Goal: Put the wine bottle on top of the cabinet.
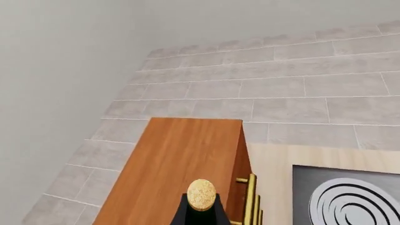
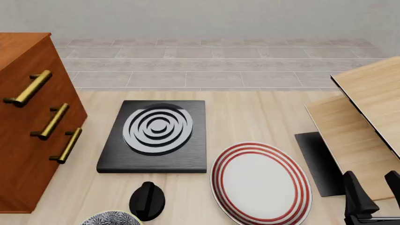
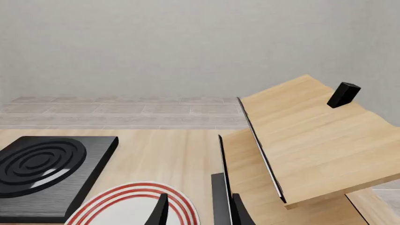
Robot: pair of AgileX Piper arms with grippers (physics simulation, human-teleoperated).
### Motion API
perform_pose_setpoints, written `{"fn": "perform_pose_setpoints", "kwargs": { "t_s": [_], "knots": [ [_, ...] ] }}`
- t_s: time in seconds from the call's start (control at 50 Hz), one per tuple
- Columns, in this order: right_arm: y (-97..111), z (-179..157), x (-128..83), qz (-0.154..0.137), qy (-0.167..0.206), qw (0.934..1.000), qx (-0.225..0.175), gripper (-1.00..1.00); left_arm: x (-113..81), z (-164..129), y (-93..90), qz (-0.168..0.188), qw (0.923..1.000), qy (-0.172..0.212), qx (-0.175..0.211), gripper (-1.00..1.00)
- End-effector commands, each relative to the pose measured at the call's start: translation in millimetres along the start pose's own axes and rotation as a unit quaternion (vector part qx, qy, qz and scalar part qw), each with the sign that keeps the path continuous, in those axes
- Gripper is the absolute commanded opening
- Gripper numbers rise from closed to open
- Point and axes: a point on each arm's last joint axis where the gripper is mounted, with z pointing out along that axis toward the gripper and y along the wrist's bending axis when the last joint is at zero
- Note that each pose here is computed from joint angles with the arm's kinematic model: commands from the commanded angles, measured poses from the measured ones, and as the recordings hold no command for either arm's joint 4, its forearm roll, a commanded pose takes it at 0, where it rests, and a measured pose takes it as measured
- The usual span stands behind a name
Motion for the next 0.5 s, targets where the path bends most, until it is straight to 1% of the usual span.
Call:
{"fn": "perform_pose_setpoints", "kwargs": {
  "t_s": [0.02,0.18,0.22,0.26,0.3,0.5],
  "knots": [
    [0.0,0.0,0.0,0.000,0.000,1.0000,0.000,1.00,4.9,8.1,14.2,-0.008,0.9992,0.009,-0.038,-1.00],
    [0.0,0.0,0.0,0.000,0.000,1.0000,0.000,1.00,5.9,14.5,21.9,-0.015,0.9983,0.011,-0.056,-1.00],
    [0.0,0.0,0.0,0.000,0.000,1.0000,0.000,1.00,8.2,15.2,20.4,-0.014,0.9984,0.015,-0.053,-1.00],
    [0.0,0.0,0.0,0.000,0.000,1.0000,0.000,1.00,6.6,13.3,18.8,-0.032,0.9982,0.014,-0.049,-1.00],
    [0.0,0.0,0.0,0.000,0.000,1.0000,0.000,1.00,10.6,14.7,18.1,-0.019,0.9985,0.018,-0.048,-1.00],
    [0.0,0.0,0.0,0.000,0.000,1.0000,0.000,1.00,22.9,18.0,8.2,-0.018,0.9990,0.029,-0.029,-1.00]
  ]
}}
